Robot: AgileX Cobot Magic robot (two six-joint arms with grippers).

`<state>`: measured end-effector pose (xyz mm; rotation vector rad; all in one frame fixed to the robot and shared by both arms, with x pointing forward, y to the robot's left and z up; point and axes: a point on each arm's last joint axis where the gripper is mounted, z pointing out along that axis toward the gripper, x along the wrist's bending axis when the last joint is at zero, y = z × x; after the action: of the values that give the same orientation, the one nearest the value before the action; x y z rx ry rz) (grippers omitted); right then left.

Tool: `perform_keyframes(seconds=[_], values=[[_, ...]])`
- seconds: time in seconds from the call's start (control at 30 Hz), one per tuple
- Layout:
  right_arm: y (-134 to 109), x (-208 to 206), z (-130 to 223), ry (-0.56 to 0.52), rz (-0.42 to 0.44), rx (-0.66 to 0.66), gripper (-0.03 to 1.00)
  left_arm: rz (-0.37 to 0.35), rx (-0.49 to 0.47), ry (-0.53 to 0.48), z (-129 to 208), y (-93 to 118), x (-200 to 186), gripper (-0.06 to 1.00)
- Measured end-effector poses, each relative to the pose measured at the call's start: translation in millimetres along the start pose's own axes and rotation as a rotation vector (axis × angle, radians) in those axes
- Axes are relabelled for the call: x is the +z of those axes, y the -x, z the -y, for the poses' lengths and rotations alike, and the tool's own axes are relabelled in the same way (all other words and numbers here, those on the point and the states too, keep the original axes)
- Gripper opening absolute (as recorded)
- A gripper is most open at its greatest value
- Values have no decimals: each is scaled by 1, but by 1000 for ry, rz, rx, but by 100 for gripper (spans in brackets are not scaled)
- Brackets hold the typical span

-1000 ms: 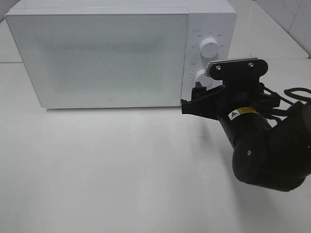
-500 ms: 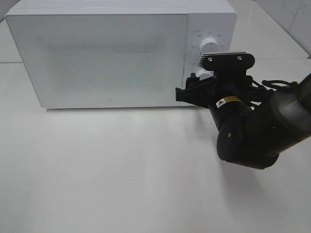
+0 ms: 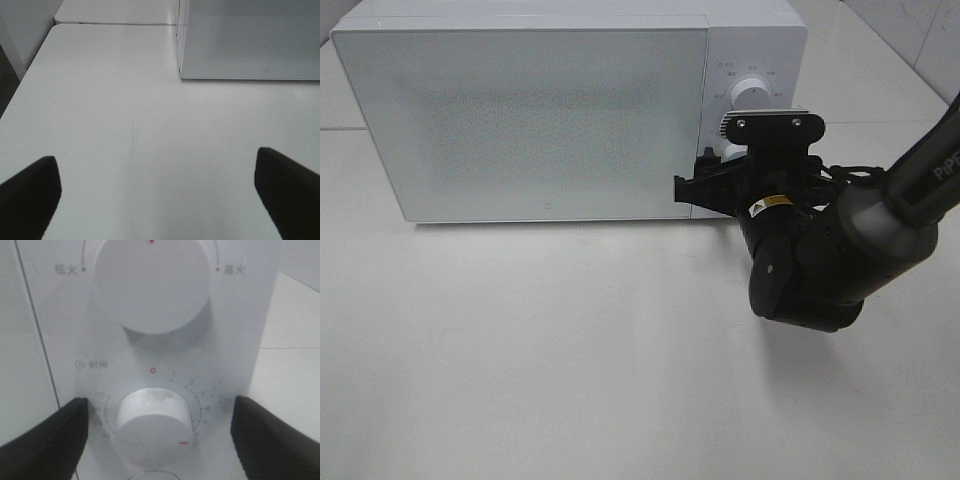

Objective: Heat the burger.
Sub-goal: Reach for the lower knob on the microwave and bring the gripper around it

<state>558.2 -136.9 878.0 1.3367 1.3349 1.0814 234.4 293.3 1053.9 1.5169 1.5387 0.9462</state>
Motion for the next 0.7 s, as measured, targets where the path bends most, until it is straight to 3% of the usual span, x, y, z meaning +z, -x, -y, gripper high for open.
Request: perform_keyframes(seconds=[0.7], values=[[2, 2, 0, -15, -15, -9, 76, 0, 0, 0, 0, 0, 0, 99]])
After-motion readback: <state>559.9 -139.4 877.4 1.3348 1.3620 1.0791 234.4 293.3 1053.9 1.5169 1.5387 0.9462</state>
